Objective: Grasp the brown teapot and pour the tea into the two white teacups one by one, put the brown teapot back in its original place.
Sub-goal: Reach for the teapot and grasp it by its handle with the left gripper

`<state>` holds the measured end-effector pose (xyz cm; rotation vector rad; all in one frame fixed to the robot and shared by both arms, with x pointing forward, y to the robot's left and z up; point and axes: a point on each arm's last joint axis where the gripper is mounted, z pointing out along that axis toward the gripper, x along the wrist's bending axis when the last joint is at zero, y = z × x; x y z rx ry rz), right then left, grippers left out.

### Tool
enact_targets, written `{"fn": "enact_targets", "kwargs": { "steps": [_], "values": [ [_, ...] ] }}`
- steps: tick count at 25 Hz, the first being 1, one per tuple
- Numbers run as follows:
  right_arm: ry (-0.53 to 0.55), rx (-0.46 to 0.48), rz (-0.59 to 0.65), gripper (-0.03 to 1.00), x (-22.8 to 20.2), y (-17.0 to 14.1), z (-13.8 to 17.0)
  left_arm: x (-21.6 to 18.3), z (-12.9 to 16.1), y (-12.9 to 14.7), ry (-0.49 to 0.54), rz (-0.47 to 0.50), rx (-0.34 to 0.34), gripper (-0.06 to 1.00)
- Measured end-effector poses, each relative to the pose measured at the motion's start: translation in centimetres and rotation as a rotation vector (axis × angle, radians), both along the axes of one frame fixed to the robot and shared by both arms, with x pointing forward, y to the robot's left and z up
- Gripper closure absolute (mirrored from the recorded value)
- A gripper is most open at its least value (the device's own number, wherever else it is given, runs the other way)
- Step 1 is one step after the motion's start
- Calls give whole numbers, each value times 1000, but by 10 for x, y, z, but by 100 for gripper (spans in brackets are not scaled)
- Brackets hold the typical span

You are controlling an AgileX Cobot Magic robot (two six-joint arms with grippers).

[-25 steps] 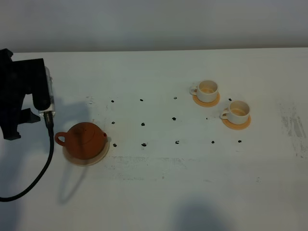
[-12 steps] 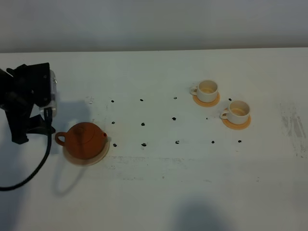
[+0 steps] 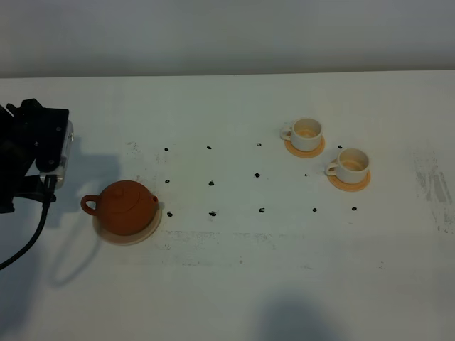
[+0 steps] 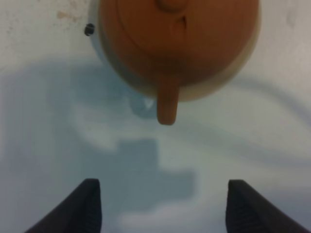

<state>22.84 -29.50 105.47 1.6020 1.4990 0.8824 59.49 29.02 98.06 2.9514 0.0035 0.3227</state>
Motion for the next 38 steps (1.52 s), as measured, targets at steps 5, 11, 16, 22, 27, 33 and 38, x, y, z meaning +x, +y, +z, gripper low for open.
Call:
{"fn": "enact_targets", "kwargs": {
  "steps": [5,11,16,22,27,33,38],
  "values": [
    [0,0,0,53,0,0,0,3,0,-12,-37,-54,19,43],
    [0,0,0,53,0,0,0,6,-11,-27,-31,-121,44,43],
    [0,0,0,53,0,0,0,4,-16,-27,-19,-141,70,43],
    [0,0,0,53,0,0,0,2,-24,-29,2,-156,81,43],
    [0,0,0,53,0,0,0,5,-33,-35,4,-147,83,43],
    [0,0,0,53,0,0,0,8,-40,-38,4,-147,86,43],
    [0,0,0,53,0,0,0,8,-42,-43,-2,-157,86,43]
  ]
}}
